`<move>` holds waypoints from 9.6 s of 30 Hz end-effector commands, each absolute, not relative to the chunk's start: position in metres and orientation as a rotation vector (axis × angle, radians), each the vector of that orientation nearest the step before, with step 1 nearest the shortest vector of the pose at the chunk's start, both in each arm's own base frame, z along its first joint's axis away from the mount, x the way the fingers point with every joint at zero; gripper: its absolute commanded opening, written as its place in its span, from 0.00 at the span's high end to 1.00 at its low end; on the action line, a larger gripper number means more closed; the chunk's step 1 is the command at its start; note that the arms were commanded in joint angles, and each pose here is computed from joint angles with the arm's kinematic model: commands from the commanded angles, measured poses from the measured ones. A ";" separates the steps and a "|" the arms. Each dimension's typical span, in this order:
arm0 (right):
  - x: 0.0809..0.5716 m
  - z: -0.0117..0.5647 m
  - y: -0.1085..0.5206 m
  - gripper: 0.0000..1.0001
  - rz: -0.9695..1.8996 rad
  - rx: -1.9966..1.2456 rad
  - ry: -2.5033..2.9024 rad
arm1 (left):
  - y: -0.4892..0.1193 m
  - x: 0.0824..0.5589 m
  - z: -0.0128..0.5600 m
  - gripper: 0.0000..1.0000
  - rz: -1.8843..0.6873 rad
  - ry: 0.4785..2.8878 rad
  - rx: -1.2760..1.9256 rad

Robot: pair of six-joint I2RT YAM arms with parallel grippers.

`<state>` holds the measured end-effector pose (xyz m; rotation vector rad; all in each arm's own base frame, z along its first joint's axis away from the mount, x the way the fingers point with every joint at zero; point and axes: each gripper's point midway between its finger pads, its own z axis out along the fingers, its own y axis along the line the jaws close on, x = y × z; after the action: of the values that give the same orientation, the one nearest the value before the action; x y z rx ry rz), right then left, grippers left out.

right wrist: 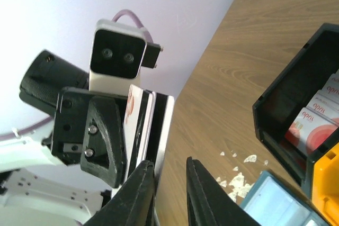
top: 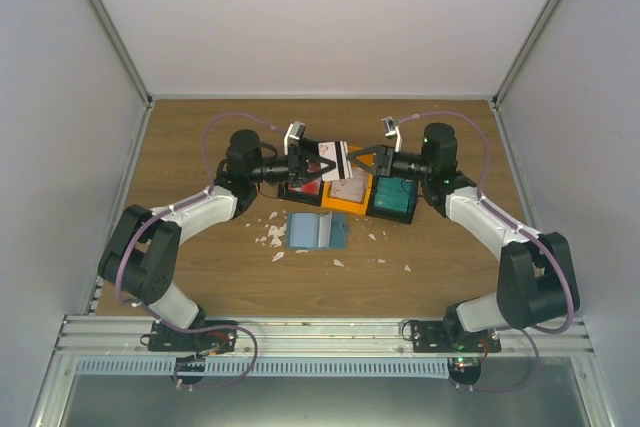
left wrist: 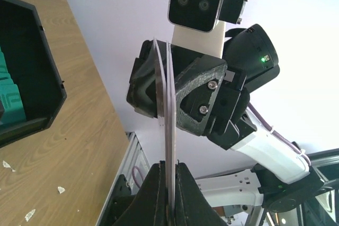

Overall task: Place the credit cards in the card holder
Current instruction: Pick up the credit card from the storage box, then place the credit card in the storage box, then insert the credit card into the card holder.

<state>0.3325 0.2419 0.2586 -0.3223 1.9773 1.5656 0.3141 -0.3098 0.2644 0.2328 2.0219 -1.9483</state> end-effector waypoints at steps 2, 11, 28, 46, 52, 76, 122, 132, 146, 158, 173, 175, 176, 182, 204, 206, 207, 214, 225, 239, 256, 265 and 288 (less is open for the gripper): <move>0.334 0.257 0.243 0.92 1.573 -0.358 1.986 | -0.309 0.313 0.282 1.00 -1.975 1.948 0.291; 0.333 0.248 0.246 0.97 1.619 -0.346 2.018 | -0.308 0.305 0.292 1.00 -2.046 1.898 0.322; 0.320 0.270 0.260 0.99 1.778 -0.445 1.939 | -0.313 0.318 0.274 1.00 -2.009 1.956 0.302; 0.392 0.217 0.161 0.99 1.429 0.042 2.093 | -0.322 0.362 0.191 0.99 -1.915 2.173 0.161; 0.399 0.205 0.135 0.99 1.155 0.105 2.153 | -0.331 0.388 0.142 0.97 -1.610 2.350 0.139; 0.367 0.200 0.157 0.99 1.021 0.017 2.218 | -0.352 0.391 0.097 0.71 -0.998 2.566 0.305; 0.290 0.109 0.293 1.00 1.220 0.137 2.405 | -0.212 0.282 0.074 0.77 -0.790 2.498 0.024; 0.283 0.072 0.296 0.99 1.233 0.162 2.471 | -0.220 0.288 0.056 0.78 -0.844 2.507 0.032; 0.270 0.040 0.296 1.00 1.259 0.138 2.524 | -0.209 0.276 0.023 0.79 -0.795 2.560 0.012; 0.261 0.022 0.307 0.99 1.249 0.148 2.565 | -0.210 0.267 0.018 0.82 -0.831 2.577 0.020; 0.266 0.017 0.323 0.99 1.241 0.272 2.505 | -0.212 0.261 0.015 0.83 -0.862 2.588 0.027; 0.264 0.014 0.327 1.00 1.235 0.277 2.513 | -0.213 0.260 0.015 0.83 -0.876 2.587 0.030; 0.262 0.013 0.329 1.00 1.235 0.274 2.519 | -0.214 0.259 0.016 0.83 -0.884 2.585 0.031; 0.256 0.010 0.330 0.99 1.235 0.290 2.532 | -0.215 0.255 0.019 0.79 -0.911 2.582 0.031; 0.250 0.029 0.325 0.78 0.511 -0.167 2.655 | -0.219 0.262 0.067 0.58 -0.949 2.467 0.092; 0.250 0.024 0.326 0.83 0.449 -0.182 2.665 | -0.219 0.261 0.066 0.57 -0.958 2.469 0.095; 0.251 0.022 0.326 0.86 0.419 -0.181 2.667 | -0.220 0.261 0.066 0.57 -0.964 2.467 0.098; 0.252 0.017 0.312 0.91 0.261 -0.148 2.673 | -0.223 0.260 0.062 0.58 -0.995 2.471 0.106; 0.247 0.008 0.318 0.82 0.284 -0.196 2.691 | -0.227 0.258 0.056 0.59 -1.027 2.481 0.120; 0.242 -0.005 0.316 0.82 0.280 -0.198 2.713 | -0.226 0.258 0.045 0.63 -1.015 2.515 0.112; 0.242 -0.010 0.312 0.83 0.262 -0.185 2.722 | -0.220 0.259 0.044 0.57 -0.962 2.519 0.098; 0.242 -0.010 0.312 0.83 0.262 -0.190 2.723 | -0.227 0.257 0.046 0.69 -1.016 2.510 0.138; 0.244 0.000 0.313 0.83 0.330 -0.164 2.688 | -0.225 0.255 0.055 0.66 -1.057 2.509 0.026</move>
<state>0.2591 0.3292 0.0214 -0.1508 2.6215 0.3921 0.2459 -0.2316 0.0458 0.0978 2.5583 -1.0996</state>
